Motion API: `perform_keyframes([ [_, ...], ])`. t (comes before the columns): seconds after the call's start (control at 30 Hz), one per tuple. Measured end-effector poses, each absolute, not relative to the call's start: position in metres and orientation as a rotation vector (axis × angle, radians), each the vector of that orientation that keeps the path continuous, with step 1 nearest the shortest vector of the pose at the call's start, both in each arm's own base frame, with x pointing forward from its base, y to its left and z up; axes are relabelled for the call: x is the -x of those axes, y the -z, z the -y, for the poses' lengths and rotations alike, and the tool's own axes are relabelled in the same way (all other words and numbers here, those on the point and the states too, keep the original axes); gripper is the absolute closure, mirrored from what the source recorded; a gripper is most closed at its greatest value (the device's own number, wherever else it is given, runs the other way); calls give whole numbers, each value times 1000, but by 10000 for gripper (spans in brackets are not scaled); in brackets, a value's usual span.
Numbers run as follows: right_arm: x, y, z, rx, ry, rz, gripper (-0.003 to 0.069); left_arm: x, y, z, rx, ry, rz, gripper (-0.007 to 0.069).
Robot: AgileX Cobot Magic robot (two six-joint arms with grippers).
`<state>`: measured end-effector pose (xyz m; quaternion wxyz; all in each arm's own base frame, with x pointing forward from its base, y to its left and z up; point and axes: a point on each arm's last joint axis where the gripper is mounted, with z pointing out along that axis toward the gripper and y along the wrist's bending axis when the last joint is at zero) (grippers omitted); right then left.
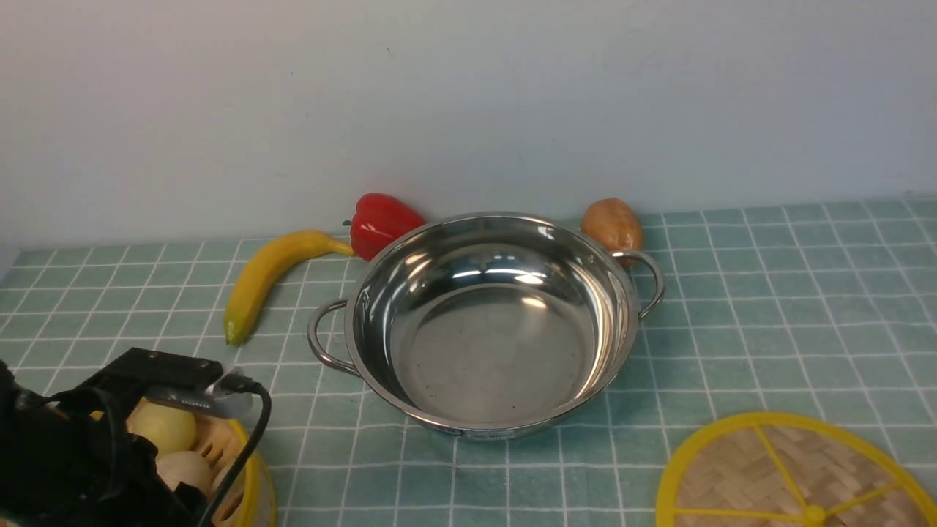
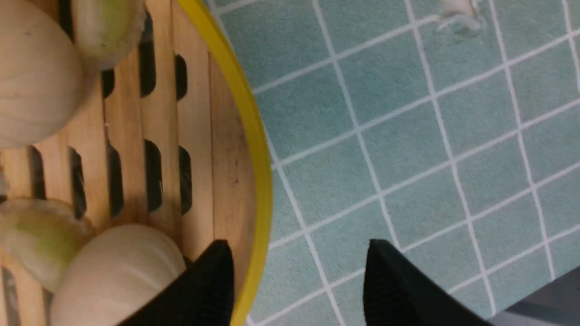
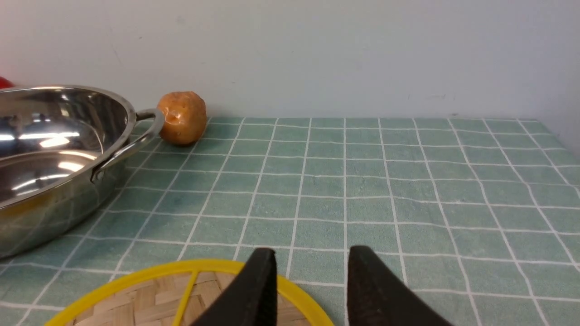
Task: Place the steamer in the pot on the blue tablecloth, and put the lid on the steamer.
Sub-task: 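Grasp the rim of the steamer basket holding the buns with the left gripper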
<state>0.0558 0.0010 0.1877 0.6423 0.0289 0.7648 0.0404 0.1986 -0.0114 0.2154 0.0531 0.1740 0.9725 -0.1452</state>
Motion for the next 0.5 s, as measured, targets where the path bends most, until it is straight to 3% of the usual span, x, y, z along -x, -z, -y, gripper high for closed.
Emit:
perform_keyframes([
  [0.5,-56,-188,-1,-66,-92,-1743,416,-224,-162,17,-507,511,-3104,257],
])
